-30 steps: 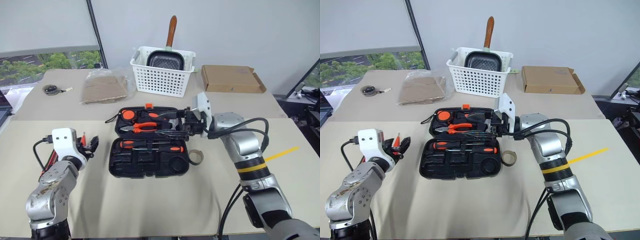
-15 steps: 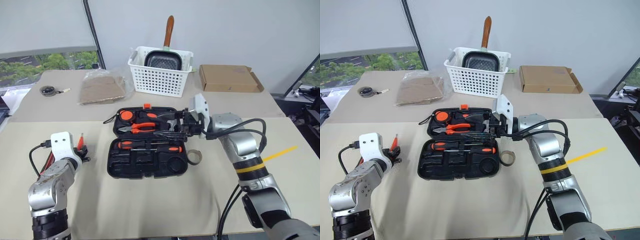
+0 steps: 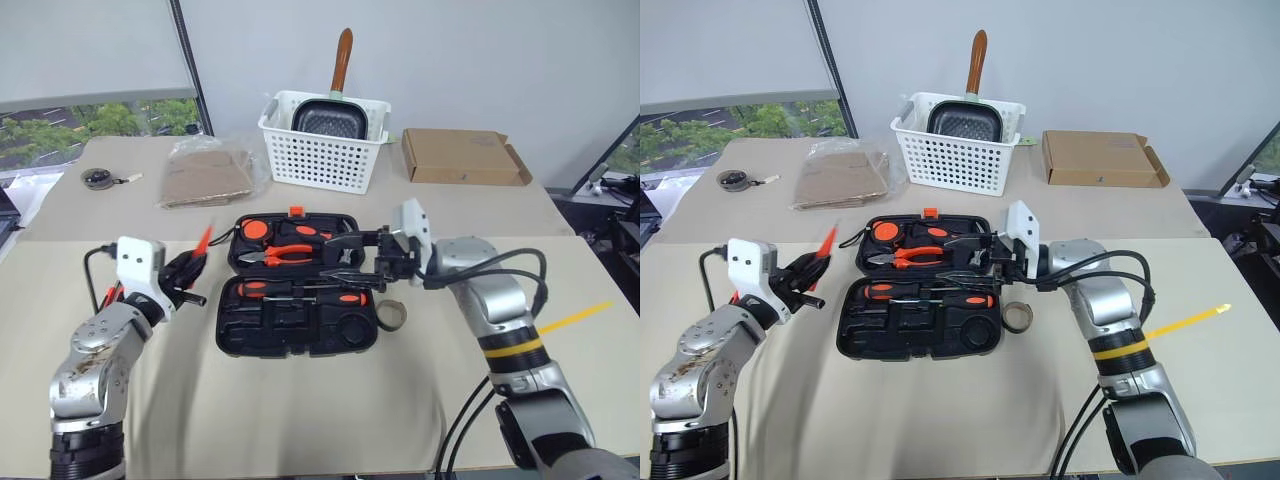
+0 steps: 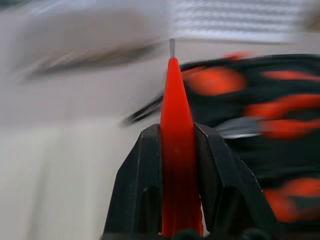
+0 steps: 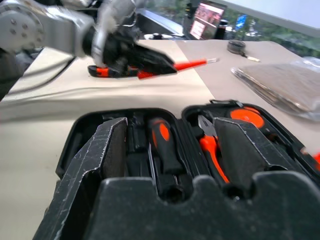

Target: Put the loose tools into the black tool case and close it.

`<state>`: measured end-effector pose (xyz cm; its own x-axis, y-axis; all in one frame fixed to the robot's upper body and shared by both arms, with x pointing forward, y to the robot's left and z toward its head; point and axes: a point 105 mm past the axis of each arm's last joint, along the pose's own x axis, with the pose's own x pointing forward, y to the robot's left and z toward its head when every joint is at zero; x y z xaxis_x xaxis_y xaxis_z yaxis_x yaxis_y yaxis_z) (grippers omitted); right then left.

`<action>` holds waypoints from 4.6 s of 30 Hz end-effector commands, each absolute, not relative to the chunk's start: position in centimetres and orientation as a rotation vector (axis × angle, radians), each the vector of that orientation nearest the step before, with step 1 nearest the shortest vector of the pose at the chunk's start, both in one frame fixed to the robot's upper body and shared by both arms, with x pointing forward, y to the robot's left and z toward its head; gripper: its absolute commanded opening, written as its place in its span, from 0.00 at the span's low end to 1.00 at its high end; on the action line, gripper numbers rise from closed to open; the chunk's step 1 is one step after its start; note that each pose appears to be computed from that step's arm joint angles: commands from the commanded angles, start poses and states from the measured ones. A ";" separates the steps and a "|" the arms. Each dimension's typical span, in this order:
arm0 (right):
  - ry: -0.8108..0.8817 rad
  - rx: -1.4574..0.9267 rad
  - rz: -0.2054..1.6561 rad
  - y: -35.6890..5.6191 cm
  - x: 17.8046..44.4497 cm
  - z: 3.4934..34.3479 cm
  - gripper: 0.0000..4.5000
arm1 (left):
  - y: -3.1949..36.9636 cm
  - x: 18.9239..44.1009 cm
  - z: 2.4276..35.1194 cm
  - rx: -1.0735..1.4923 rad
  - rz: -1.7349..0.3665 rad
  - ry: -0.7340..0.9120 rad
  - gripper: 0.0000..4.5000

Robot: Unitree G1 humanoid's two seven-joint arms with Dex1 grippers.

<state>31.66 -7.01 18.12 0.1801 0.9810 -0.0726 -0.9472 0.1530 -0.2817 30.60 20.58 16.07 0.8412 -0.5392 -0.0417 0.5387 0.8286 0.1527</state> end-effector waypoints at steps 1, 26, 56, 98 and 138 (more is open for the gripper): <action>-0.180 -0.295 1.362 -8.6 30.9 18.7 0.71 | 17.8 29.0 15.8 0.373 -0.911 -0.009 0.11; -0.070 -0.344 1.331 -11.4 28.7 18.1 0.71 | 17.0 32.5 10.8 0.803 -1.410 0.290 0.11; -0.096 -0.360 1.332 -10.7 29.4 18.2 0.71 | 15.3 31.6 13.5 0.759 -1.359 0.168 0.79; -0.105 -0.367 1.327 -10.4 29.7 17.7 0.71 | 16.5 31.9 12.0 0.523 -1.310 0.163 0.01; -0.236 -0.234 1.404 -8.6 29.4 20.4 0.71 | 22.2 32.8 16.7 0.391 -0.806 -0.030 0.01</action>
